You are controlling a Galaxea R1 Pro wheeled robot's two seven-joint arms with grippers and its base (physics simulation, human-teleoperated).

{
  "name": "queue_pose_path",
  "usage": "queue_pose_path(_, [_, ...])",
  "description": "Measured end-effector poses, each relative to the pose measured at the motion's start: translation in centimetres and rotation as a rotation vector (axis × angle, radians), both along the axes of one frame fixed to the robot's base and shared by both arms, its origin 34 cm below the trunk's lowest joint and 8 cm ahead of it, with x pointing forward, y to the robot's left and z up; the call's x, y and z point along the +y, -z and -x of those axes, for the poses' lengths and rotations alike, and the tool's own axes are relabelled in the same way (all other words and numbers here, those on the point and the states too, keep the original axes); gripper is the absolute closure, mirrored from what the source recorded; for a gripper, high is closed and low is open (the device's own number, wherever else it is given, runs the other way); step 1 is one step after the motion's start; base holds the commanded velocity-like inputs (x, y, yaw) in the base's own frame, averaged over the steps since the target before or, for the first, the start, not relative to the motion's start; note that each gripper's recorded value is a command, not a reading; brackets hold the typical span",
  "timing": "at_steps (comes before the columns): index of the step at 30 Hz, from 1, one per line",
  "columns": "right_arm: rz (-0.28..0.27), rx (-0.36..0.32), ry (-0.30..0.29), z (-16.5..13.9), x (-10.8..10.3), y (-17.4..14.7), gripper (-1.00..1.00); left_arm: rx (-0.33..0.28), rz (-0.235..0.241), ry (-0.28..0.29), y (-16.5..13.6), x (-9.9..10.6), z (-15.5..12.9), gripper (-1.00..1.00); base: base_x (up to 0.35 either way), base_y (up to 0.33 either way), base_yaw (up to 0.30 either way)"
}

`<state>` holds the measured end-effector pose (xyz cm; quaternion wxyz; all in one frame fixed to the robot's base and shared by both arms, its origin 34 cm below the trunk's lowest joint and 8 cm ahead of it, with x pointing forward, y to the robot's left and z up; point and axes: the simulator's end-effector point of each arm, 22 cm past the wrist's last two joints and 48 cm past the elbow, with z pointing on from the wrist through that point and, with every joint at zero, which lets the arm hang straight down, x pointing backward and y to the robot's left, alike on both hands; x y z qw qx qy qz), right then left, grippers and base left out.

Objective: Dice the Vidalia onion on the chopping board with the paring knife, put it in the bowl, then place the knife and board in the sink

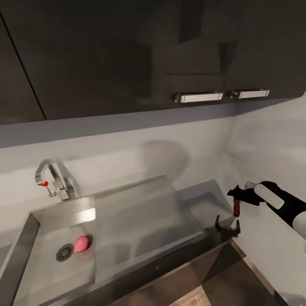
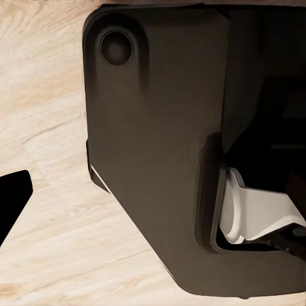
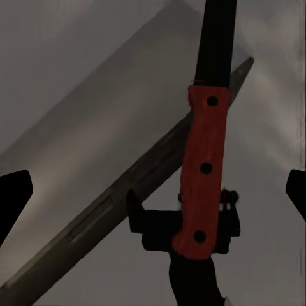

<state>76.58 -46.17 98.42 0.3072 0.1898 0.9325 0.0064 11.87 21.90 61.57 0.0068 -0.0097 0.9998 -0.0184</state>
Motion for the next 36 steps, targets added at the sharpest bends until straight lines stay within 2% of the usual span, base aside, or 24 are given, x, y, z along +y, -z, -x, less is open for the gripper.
queue_pose_path(5, [0.004, 0.006, 0.0, 0.1, -0.1, 0.1, -1.0, 0.0, 0.0, 0.0, 0.0, 0.0, 0.0, -1.0, 0.011, -0.037, 0.0])
queue_pose_path(8, [0.004, 0.042, -0.006, 0.8, -0.1, 0.6, -1.0, 0.0, 0.0, 0.0, 0.0, 0.0, 0.0, -1.0, 0.002, -0.006, 0.0])
queue_pose_path(10, [-0.004, 0.096, -0.022, 1.8, 0.2, 1.2, -1.0, 0.0, 0.0, 0.0, 0.0, 0.0, 0.0, -1.0, 0.001, -0.003, 0.0])
queue_pose_path(11, [-0.026, 0.153, -0.038, 2.8, 0.7, 1.6, -1.0, 0.0, 0.0, 0.0, 0.0, 0.0, 0.0, -1.0, 0.0, -0.001, 0.0])
queue_pose_path(12, [-0.042, 0.182, -0.046, 3.3, 0.9, 1.7, -1.0, 0.0, 0.0, 0.0, 0.0, 0.0, 0.0, -1.0, 0.0, 0.0, 0.0])
queue_pose_path(13, [-0.084, 0.229, -0.057, 4.2, 1.5, 1.6, -1.0, 0.0, 0.0, 0.0, 0.0, 0.0, 0.0, -1.0, 0.0, 0.0, 0.0])
queue_pose_path(14, [-0.107, 0.245, -0.059, 4.5, 1.7, 1.5, -1.0, 0.0, 0.0, 0.0, 0.0, 0.0, 0.0, -1.0, 0.0, 0.0, 0.0])
queue_pose_path(19, [-0.147, 0.259, -0.058, 4.7, 2.1, 1.0, -1.0, 0.0, 0.0, 0.0, 0.0, 0.0, 0.0, -1.0, 0.0, 0.0, 0.0])
queue_pose_path(36, [-0.157, 0.255, -0.054, 4.6, 2.0, 0.7, -1.0, 0.0, 0.007, -0.001, 0.0, -0.6, 0.0, -1.0, 0.003, -0.003, 0.0])
